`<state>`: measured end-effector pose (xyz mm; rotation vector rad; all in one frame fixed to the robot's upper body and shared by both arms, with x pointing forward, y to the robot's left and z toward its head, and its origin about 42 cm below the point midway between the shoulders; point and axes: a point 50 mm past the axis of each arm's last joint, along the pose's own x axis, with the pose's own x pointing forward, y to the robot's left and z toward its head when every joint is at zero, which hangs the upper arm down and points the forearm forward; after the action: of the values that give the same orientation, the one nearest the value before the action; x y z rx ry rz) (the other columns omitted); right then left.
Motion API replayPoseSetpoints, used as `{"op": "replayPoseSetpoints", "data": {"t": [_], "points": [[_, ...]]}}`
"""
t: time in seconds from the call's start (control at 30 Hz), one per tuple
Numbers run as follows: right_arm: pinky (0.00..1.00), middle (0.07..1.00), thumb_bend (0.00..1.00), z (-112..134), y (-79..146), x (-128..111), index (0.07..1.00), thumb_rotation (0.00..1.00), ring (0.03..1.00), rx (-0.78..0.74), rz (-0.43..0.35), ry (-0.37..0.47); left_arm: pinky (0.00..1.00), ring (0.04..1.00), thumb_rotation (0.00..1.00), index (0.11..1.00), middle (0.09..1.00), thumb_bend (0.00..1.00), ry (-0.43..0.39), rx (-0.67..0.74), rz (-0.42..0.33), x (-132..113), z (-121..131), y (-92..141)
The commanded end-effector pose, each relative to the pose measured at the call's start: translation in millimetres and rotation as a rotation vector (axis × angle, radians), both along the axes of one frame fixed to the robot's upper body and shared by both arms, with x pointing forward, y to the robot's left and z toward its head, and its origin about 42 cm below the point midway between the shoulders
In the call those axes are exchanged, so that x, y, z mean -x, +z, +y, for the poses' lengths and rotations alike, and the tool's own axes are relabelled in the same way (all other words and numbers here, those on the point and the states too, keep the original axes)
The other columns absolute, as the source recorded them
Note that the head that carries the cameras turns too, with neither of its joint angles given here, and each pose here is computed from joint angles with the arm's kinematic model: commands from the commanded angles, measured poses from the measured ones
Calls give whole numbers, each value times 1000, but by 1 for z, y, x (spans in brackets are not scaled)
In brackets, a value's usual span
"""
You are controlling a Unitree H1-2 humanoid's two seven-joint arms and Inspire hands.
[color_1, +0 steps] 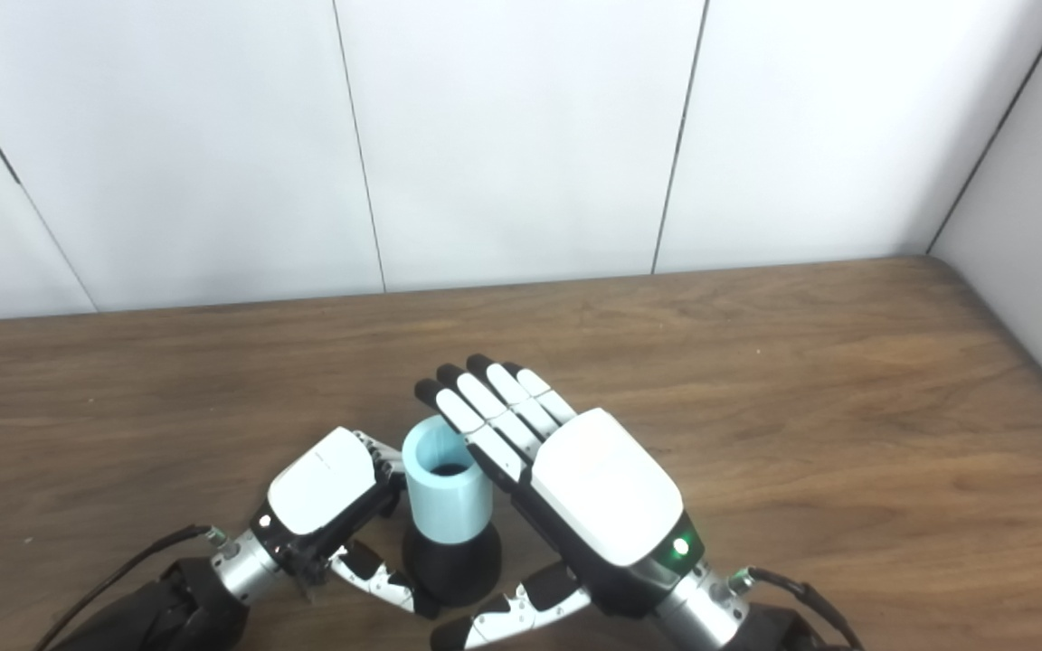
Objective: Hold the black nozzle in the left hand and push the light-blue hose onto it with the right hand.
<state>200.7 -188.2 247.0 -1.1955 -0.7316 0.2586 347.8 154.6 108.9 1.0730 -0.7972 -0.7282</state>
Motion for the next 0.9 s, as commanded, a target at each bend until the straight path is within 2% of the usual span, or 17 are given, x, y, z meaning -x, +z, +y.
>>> {"op": "replayPoseSetpoints", "data": {"t": [0.0,0.37,0.43,0.67,0.87], "points": [[993,997,836,1,11,3,990,800,1000,-18,-62,27,150,208,0,481,472,525,3,-10,180,48,-13,-60],[921,945,879,6,-1,5,902,773,1000,67,34,34,133,189,0,481,471,525,7,-2,187,48,-14,-60],[948,952,885,6,-3,5,902,776,1000,78,53,31,127,182,0,481,471,525,9,-2,188,48,-14,-59],[935,939,898,10,-17,4,889,754,1000,128,134,37,127,182,0,480,471,525,12,-4,190,48,-14,-59],[986,944,895,10,-24,4,893,755,1000,168,181,32,122,172,0,480,471,525,14,1,179,47,-13,-58]]}}
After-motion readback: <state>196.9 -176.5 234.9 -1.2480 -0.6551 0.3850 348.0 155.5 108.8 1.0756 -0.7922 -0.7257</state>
